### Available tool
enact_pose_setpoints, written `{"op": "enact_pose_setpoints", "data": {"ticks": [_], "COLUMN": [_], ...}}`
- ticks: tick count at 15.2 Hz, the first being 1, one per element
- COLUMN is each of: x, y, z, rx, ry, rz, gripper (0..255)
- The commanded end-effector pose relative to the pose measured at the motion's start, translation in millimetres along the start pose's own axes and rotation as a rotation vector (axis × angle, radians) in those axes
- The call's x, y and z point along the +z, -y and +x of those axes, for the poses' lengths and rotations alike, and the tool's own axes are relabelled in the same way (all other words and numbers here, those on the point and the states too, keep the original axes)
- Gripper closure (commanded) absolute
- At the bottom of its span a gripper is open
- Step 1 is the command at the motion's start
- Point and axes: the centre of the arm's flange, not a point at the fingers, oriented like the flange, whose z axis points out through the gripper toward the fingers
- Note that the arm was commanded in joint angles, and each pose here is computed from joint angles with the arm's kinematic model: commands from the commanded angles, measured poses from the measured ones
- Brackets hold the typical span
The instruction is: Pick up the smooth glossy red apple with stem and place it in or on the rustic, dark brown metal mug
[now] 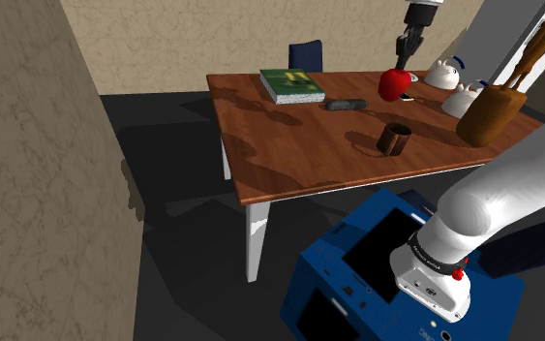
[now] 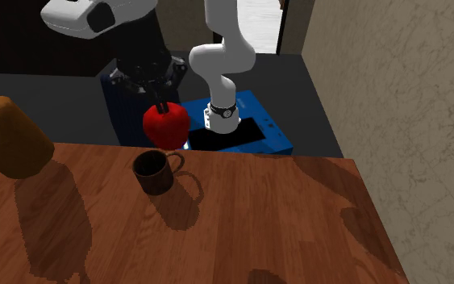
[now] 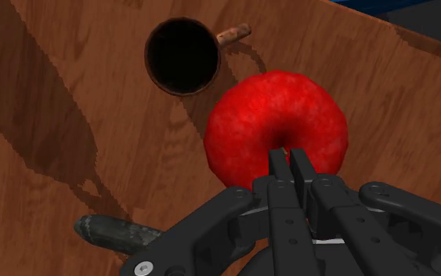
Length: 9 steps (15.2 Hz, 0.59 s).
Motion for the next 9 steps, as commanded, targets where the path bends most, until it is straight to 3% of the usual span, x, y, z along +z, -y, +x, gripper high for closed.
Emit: {"op": "enact_pose_setpoints", "data": {"ticks": [1,6,9], "x": [-4.4,-19.3,-3.6], "y": [-17.1,-52.3,-53.5], "z": [-23.0,-70.1,-68.7], "rx": [-0.001,-0.001,-0.001], "ry": [0.0,0.0,0.0], "rz": [0.0,0.0,0.0], "gripper": [255,255,255]}}
